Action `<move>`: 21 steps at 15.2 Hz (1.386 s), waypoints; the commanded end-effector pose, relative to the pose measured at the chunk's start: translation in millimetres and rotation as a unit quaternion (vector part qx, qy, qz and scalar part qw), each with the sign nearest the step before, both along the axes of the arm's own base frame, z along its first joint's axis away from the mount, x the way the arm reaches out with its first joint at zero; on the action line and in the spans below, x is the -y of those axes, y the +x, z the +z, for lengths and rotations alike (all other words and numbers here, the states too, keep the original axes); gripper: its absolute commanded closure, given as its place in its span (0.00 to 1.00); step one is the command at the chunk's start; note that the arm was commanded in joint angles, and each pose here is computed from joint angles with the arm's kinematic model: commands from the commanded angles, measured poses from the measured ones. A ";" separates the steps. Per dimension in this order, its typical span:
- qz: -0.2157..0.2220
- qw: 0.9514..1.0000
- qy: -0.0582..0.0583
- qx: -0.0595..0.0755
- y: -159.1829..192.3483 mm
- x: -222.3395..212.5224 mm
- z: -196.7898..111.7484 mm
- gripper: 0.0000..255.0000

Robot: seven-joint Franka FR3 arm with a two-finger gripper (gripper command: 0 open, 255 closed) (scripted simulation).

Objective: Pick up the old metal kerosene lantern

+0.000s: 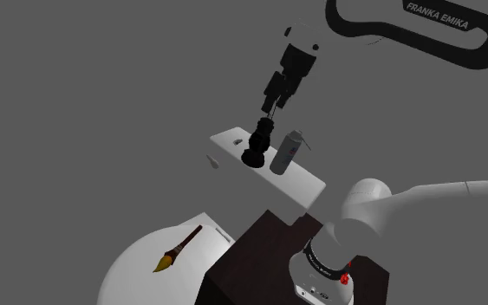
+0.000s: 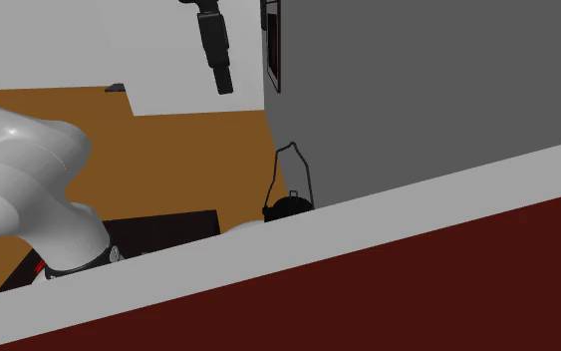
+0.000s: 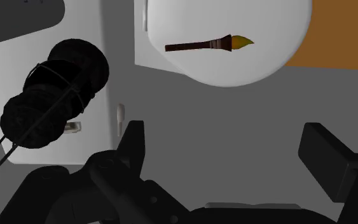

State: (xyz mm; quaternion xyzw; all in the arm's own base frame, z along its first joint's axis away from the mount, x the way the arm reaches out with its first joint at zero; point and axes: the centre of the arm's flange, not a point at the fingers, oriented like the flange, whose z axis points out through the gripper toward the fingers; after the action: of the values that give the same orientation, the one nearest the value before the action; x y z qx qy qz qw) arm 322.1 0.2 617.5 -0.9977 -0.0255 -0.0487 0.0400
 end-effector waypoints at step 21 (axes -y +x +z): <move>0.265 0.956 0.083 0.095 45.4 234.6 -127.1 0.00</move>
State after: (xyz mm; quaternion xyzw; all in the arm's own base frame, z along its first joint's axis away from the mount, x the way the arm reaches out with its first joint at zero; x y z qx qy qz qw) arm 365.9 -231.6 498.0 -0.9405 -0.2847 -0.1313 0.1307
